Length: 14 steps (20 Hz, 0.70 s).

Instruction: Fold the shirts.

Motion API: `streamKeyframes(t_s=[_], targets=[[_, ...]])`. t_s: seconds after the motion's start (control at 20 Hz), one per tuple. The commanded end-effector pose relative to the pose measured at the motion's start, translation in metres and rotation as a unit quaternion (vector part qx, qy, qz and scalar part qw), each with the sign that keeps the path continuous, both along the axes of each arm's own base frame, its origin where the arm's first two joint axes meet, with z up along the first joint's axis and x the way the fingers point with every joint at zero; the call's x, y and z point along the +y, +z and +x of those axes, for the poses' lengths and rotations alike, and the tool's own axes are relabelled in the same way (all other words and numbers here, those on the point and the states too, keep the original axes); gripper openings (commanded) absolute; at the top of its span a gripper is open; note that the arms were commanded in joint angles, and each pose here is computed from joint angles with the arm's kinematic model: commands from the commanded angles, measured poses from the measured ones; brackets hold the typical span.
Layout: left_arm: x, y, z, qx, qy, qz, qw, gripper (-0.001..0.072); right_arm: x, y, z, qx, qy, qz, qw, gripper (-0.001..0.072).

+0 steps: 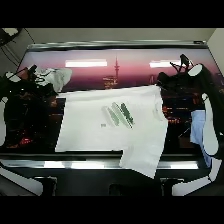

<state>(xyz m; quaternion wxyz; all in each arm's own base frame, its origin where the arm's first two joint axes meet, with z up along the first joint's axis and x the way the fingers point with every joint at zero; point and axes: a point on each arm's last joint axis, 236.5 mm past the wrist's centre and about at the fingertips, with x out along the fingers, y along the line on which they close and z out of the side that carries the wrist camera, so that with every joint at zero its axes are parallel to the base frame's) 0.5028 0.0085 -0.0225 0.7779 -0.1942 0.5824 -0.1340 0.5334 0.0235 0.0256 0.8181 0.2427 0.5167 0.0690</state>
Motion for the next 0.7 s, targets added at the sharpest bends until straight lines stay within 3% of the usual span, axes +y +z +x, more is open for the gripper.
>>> streamKeyframes(t_s=[0.0, 0.15, 0.3, 0.65], targets=[[0.001, -0.013, -0.056, 0.107, -0.064, 0.002, 0.992, 0.0030, -0.012, -0.018, -0.093, 0.165, 0.086, -0.044, 0.982, 0.0048], [-0.006, -0.018, -0.087, 0.167, -0.090, -0.013, 0.982, 0.0030, -0.007, -0.046, -0.131, 0.244, 0.091, -0.031, 0.965, 0.0048], [-0.014, -0.015, -0.108, 0.214, -0.099, -0.026, 0.972, 0.0030, 0.003, -0.063, -0.136, 0.257, 0.071, -0.002, 0.964, 0.0047], [-0.026, -0.031, -0.154, 0.313, -0.099, -0.051, 0.943, 0.0029, 0.005, -0.087, -0.161, 0.301, 0.062, 0.005, 0.952, 0.0047]])
